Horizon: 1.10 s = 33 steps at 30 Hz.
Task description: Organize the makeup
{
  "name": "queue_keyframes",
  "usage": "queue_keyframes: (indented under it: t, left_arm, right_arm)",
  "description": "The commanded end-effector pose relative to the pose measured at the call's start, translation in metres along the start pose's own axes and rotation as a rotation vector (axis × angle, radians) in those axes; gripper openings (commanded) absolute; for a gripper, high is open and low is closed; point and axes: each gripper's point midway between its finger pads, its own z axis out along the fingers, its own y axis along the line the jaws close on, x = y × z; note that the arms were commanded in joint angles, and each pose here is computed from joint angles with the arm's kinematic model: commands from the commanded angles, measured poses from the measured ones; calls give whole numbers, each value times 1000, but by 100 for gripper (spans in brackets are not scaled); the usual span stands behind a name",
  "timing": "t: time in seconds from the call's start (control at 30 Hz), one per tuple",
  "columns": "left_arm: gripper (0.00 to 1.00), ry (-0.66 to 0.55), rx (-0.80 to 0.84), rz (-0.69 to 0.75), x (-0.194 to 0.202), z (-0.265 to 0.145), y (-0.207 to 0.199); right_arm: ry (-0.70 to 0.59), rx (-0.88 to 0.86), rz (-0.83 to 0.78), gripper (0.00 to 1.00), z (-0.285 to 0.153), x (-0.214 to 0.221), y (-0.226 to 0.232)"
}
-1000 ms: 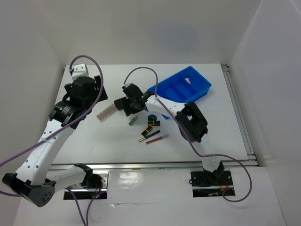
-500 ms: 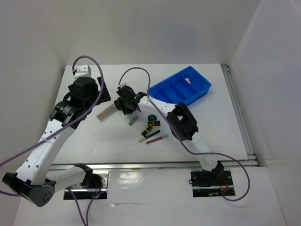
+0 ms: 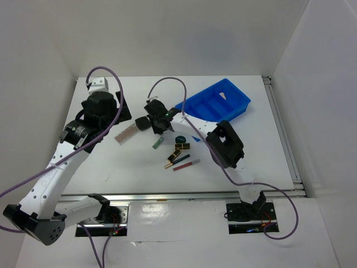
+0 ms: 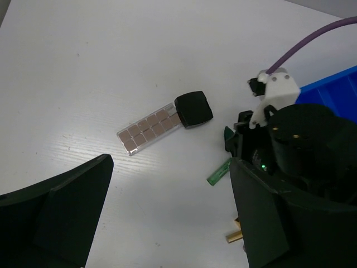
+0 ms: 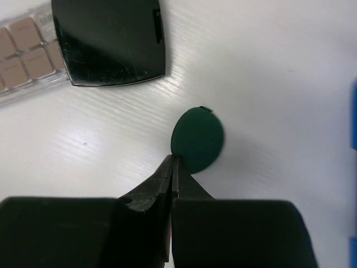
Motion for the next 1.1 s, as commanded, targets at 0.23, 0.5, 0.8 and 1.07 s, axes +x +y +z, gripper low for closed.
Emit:
queue_keyframes:
  t: [0.23, 0.5, 0.8, 1.07]
  left_arm:
    - [100, -51, 30, -38, -8, -3, -4]
    - [100, -38, 10, -8, -5, 1, -2]
    - [100, -38, 10, -8, -5, 1, -2]
    - [100, -13, 20, 1, 2, 5, -4]
  right_arm:
    - [-357, 6, 247, 0, -129, -132, -99]
    - [-426, 181, 424, 0, -147, -149, -238]
    - [-383, 337, 547, 0, -122, -133, -358]
    - [-317, 476, 600, 0, -98, -97, -409]
